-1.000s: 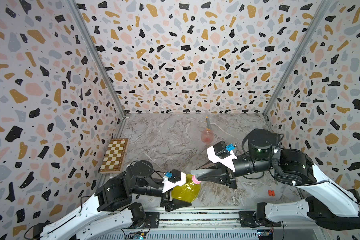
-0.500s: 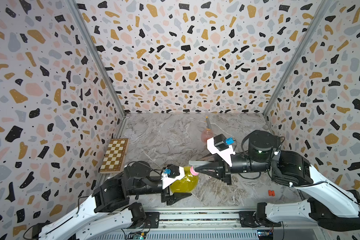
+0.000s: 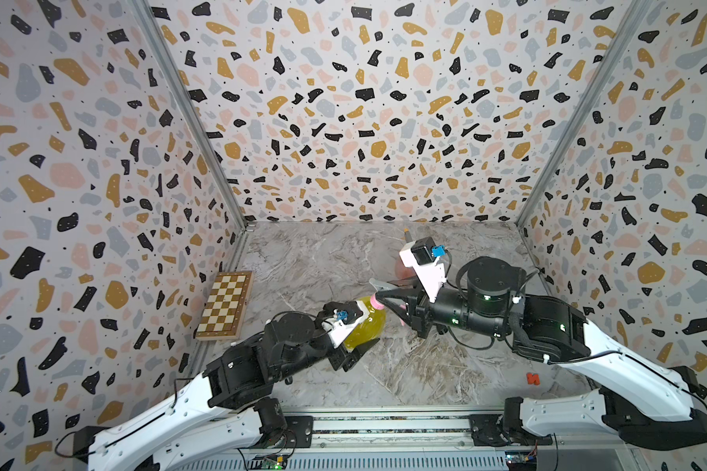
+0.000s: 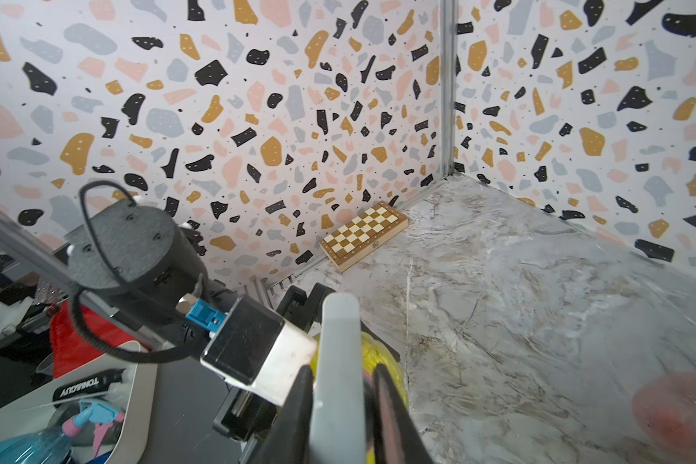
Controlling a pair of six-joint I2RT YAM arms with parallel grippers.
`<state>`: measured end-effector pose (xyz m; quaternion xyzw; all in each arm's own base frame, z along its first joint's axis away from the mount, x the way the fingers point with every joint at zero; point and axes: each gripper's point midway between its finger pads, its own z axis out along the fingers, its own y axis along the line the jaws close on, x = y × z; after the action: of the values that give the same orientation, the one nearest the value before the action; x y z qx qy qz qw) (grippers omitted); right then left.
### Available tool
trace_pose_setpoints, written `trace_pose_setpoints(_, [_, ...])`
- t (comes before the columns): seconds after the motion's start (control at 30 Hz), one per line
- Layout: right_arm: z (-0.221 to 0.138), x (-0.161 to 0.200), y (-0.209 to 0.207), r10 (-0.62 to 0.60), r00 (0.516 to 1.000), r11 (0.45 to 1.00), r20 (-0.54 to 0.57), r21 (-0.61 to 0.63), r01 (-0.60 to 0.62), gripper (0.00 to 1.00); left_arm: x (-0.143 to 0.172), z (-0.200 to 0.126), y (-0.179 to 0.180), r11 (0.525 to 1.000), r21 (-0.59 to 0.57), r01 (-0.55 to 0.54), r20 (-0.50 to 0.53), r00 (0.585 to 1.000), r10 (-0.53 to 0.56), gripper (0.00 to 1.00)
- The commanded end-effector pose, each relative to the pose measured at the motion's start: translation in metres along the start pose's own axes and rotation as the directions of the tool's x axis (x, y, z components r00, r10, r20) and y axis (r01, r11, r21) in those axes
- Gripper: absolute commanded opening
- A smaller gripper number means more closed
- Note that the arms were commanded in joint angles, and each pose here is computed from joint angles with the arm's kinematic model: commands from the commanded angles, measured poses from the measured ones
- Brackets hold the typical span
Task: Attach spray nozzles to spray bottles
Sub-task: Screw the spray nozzle on the spray bottle.
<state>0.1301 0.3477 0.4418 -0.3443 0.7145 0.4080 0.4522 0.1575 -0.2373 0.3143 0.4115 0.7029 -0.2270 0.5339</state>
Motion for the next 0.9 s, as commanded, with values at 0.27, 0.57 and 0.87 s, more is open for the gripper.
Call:
trace_pose_setpoints(0.27, [0.054, 0.114, 0.006, 0.186, 0.917, 0.983, -0.353, 0.075, -0.170, 0.00, -0.078, -0.003, 0.058, 0.931, -0.294, 0.214, 0.344, 0.933, -0.106, 0.00])
trace_pose_setpoints(0.57, [0.047, 0.086, 0.001, 0.163, 0.945, 0.985, -0.284, 0.095, -0.142, 0.09, -0.064, -0.001, 0.053, 0.936, -0.268, 0.228, 0.270, 0.950, -0.154, 0.00])
trace_pose_setpoints(0.87, [0.039, 0.064, 0.001, 0.136, 0.962, 0.988, -0.235, 0.099, -0.115, 0.16, -0.053, -0.002, 0.048, 0.940, -0.249, 0.233, 0.216, 0.960, -0.181, 0.00])
